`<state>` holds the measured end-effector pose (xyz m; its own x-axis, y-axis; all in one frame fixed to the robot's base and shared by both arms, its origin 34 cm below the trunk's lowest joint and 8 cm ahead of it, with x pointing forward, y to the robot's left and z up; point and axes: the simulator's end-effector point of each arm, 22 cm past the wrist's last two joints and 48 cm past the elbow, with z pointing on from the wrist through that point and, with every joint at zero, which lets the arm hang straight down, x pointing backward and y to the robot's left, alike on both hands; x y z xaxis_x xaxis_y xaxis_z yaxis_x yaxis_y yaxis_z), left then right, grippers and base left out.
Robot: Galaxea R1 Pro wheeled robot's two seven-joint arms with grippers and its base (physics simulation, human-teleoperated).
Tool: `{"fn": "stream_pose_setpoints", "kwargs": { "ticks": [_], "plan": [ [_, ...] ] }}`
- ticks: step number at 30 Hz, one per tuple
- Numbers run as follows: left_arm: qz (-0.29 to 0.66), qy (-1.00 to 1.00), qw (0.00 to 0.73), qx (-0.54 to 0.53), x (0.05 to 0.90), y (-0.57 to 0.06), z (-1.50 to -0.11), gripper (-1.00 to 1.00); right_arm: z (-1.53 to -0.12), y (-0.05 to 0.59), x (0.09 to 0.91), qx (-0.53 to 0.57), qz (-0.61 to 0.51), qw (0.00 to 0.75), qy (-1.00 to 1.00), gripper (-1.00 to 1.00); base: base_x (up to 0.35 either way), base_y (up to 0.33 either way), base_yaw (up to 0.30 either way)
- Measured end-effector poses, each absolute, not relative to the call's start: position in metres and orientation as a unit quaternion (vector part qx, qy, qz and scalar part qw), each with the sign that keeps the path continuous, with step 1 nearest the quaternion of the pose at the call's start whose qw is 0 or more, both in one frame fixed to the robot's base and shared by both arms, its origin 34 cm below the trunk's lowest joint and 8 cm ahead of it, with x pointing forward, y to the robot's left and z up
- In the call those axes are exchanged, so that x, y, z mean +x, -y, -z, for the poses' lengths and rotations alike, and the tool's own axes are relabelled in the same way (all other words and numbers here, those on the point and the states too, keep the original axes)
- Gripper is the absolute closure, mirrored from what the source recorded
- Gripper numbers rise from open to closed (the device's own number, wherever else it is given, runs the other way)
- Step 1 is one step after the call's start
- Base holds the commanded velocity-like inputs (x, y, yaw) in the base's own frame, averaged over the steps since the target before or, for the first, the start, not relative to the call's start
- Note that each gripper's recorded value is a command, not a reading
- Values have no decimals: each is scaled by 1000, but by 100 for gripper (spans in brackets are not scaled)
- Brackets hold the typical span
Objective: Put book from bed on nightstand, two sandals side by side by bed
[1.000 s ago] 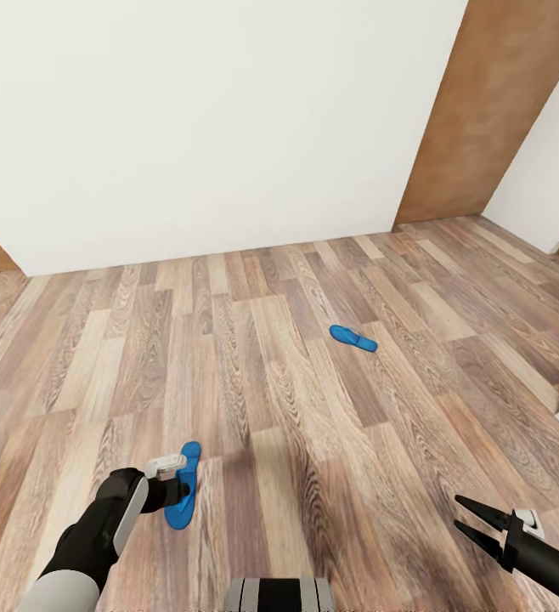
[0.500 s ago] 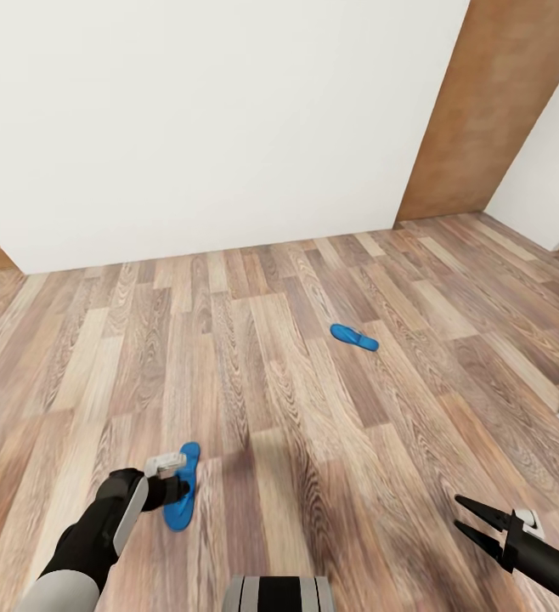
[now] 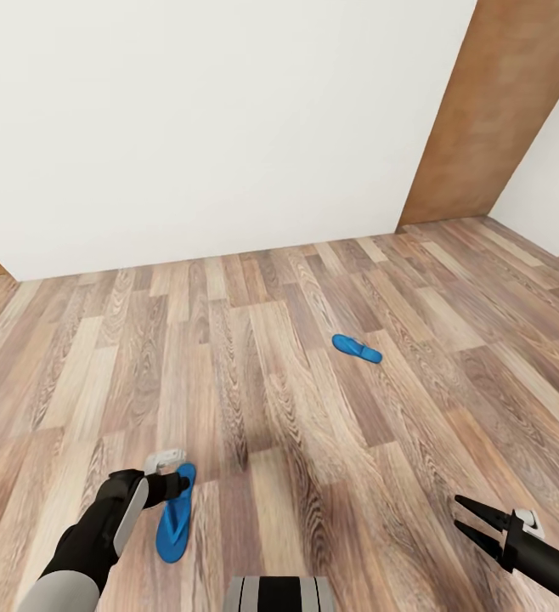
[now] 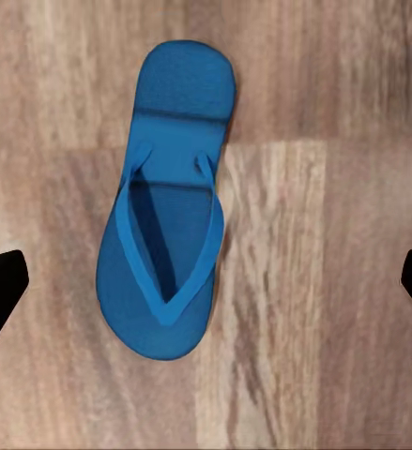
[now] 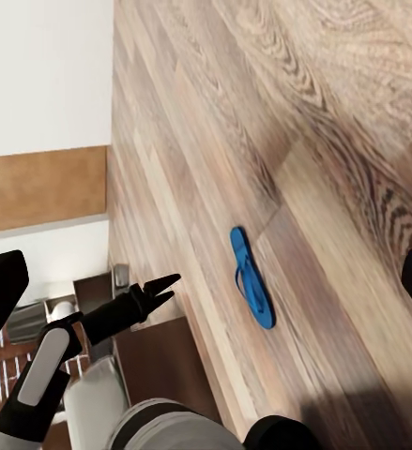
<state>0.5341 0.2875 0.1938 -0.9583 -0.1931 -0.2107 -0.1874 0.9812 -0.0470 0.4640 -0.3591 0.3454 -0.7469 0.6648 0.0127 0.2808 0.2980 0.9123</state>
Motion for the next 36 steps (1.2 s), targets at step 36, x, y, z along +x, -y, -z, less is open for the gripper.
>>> {"fn": "stream_pose_setpoints", "kwargs": {
  "ticks": [36],
  "plan": [
    [8,-993,63,-97,505,-288,-152,-100,-309,359,449,324,-496,153,-791,-100,10,0,0]
  ]
}}
